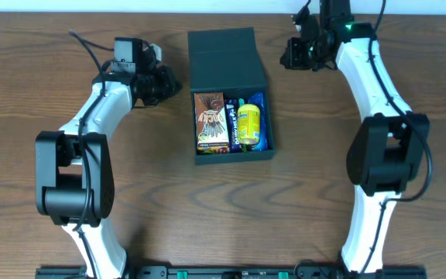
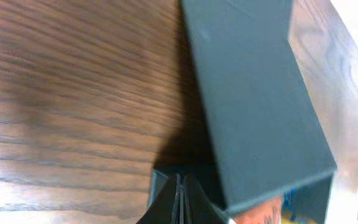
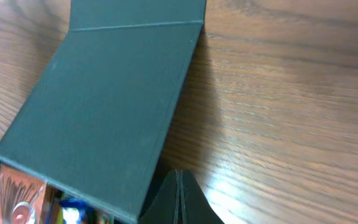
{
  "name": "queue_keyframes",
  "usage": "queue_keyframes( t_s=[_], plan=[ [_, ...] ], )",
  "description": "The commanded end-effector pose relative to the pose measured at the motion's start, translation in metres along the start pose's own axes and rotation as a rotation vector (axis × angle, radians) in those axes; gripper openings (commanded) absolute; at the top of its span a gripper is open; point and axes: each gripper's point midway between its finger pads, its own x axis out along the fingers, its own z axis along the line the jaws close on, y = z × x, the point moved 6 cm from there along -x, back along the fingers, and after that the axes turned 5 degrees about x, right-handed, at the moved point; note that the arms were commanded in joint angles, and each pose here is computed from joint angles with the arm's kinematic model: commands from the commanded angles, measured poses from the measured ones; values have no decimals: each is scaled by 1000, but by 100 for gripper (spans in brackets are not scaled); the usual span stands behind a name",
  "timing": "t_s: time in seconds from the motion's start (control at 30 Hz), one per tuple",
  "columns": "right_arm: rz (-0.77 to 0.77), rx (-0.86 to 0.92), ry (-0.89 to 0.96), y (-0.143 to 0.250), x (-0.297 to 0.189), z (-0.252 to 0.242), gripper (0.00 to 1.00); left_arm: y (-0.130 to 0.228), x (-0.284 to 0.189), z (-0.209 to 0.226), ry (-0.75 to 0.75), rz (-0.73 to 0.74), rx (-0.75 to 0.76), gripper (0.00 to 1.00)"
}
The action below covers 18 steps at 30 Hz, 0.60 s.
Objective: Pack container
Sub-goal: 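Push the Mentos tube down with the right gripper, then withdraw, then swing the lid closed over the box with the left gripper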
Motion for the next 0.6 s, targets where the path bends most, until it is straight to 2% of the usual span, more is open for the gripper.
queue_keyframes(
  t_s=[0.0, 0.1, 0.27, 0.57],
  plan=[
    [65, 87, -79, 10, 29, -13, 1, -9, 8, 13, 0, -13, -104, 6],
    [69, 136, -99, 10, 41, -22, 1, -15, 16, 16, -3, -23, -142, 5],
    [86, 183, -138, 12, 51, -34, 1, -31, 40, 11, 76, 36, -178, 5],
    [112, 181, -195, 16, 58, -30, 1, -45, 62, 4, 101, 95, -185, 5]
  ],
)
